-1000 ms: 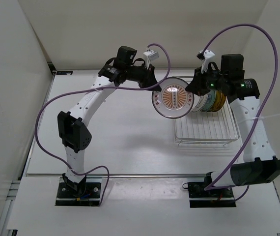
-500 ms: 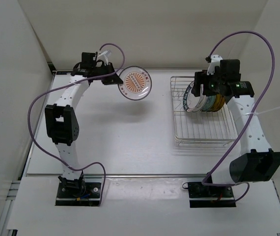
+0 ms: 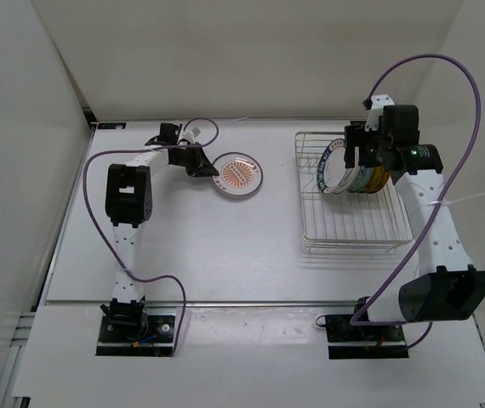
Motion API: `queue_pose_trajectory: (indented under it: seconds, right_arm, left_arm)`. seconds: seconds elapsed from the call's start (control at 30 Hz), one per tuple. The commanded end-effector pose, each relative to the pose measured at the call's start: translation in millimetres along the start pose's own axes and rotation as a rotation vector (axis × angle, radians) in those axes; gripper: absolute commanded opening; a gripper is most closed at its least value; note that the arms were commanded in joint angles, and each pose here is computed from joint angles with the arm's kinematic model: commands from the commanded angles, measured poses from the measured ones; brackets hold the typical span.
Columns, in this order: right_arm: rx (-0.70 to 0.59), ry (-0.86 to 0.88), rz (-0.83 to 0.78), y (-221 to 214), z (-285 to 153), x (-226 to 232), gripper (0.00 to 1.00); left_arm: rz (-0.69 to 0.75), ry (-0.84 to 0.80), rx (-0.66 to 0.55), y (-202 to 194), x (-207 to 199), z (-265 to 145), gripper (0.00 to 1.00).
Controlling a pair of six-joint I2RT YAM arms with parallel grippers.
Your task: Unload the plates from the dish rack
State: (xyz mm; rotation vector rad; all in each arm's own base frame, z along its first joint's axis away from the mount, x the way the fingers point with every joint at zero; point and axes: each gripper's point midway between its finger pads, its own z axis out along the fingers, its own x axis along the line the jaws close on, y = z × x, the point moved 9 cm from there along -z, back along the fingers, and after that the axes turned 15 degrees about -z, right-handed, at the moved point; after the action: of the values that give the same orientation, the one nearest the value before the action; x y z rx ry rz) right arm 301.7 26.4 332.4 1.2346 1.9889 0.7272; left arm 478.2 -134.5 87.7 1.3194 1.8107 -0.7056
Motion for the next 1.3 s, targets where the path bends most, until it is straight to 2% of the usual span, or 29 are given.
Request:
queue_pose_trajectory:
  seconds: [0.0,0.1,0.2,0.23,0.27,0.37,0.43,0.53,0.6,0.63,0.7,0.73,0.93,1.07,1.2,1.27]
  right_arm:
    - [-0.050,-0.036,-0.021,6.3,-9.1,-4.1,0.81]
    - [-0.036,-0.043,-0.030,5.0,-5.4,-5.3,0.81]
    - [0.014,-0.041,-0.047,0.4,7.0,-3.6,0.81]
    - [0.022,-0.031,-0.062,2.2,12.7,-1.8,0.81]
    - [0.029,-0.028,-0.062,3.8,13.1,-2.4,0.81]
    - [0.026,-0.029,-0.062,8.0,12.8,-3.8,0.81]
    - [0.041,-0.036,-0.089,11.1,18.8,0.9,0.81]
    - [0.063,-0.056,-0.159,17.7,28.4,7.6,0.79]
    - [0.080,-0.077,-0.184,22.5,36.5,9.5,0.75]
    - [0.070,-0.081,-0.183,25.7,39.6,8.8,0.74]
    - [0.085,-0.088,-0.184,25.9,49.0,8.2,0.72]
    - [0.087,-0.102,-0.193,26.2,53.3,6.8,0.71]
    - [0.130,-0.115,-0.192,20.1,82.1,-0.2,0.70]
    - [0.139,-0.101,-0.179,15.9,90.8,-4.5,0.70]
    - [0.161,-0.075,-0.181,11.0,102.2,-1.4,0.63]
    - [0.173,-0.067,-0.176,8.6,109.2,-3.4,0.57]
  left_arm:
    - [0.105,-0.108,-0.049,10.2,-50.6,-25.4,0.11]
    - [0.081,-0.083,-0.037,6.4,-36.9,-19.4,0.11]
    - [0.070,-0.056,-0.033,3.5,-30.5,-18.1,0.44]
    - [0.075,-0.040,-0.035,2.9,-28.1,-18.1,0.61]
    - [0.084,-0.032,-0.041,3.6,-27.2,-18.0,0.68]
    - [0.092,-0.015,-0.037,0.6,-25.8,-20.2,0.79]
    - [0.108,0.013,-0.044,-1.2,-26.9,-24.5,0.94]
    - [0.188,0.073,-0.073,-4.0,-40.3,-42.6,1.00]
    - [0.262,0.120,-0.099,-9.2,-53.0,-60.8,1.00]
    - [0.274,0.183,-0.148,-7.4,-47.8,-71.6,1.00]
    - [0.359,0.236,-0.236,-12.8,-63.9,-102.2,1.00]
    - [0.360,0.297,-0.287,-13.9,-53.9,-112.1,1.00]
    - [0.459,0.452,-0.537,-29.8,-75.1,-196.1,1.00]
    - [0.492,0.481,-0.628,-47.8,-85.8,-231.5,1.00]
    - [0.511,0.518,-0.695,-67.9,-91.2,-252.7,1.00]
    - [0.533,0.520,-0.719,-76.0,-96.8,-260.6,1.00]
